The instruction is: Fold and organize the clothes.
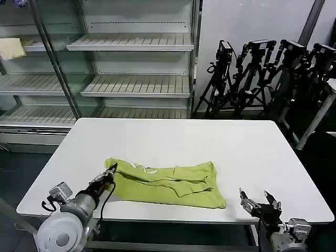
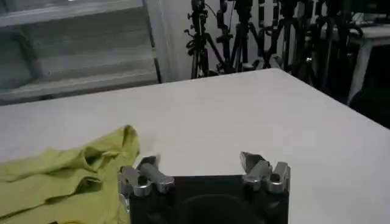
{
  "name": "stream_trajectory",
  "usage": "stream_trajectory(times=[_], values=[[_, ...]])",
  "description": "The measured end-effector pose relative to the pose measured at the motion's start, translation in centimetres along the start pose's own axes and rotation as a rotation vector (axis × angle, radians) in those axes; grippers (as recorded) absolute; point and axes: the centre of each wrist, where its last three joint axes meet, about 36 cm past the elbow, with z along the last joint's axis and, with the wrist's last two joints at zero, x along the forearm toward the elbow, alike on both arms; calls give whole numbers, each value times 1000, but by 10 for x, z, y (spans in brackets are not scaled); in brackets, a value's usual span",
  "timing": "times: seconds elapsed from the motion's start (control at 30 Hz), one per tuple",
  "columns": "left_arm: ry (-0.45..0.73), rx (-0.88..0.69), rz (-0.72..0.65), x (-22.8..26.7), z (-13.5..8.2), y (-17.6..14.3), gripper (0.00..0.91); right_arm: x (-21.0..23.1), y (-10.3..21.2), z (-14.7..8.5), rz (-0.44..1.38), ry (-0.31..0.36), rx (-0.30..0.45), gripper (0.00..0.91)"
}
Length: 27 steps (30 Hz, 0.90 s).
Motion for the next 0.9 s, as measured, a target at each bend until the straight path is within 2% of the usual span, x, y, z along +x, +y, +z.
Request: stream_trajectory(times=[0.23, 0.43, 0.9], values=[[38, 111, 113, -10, 18, -32, 10, 2, -3, 1, 6, 7, 11, 907], [89, 192, 182, -28, 42, -59, 10, 0, -6, 2, 8, 6, 16, 907], [188, 262, 237, -75, 100, -120, 10, -6, -11, 2, 5, 6, 14, 907]])
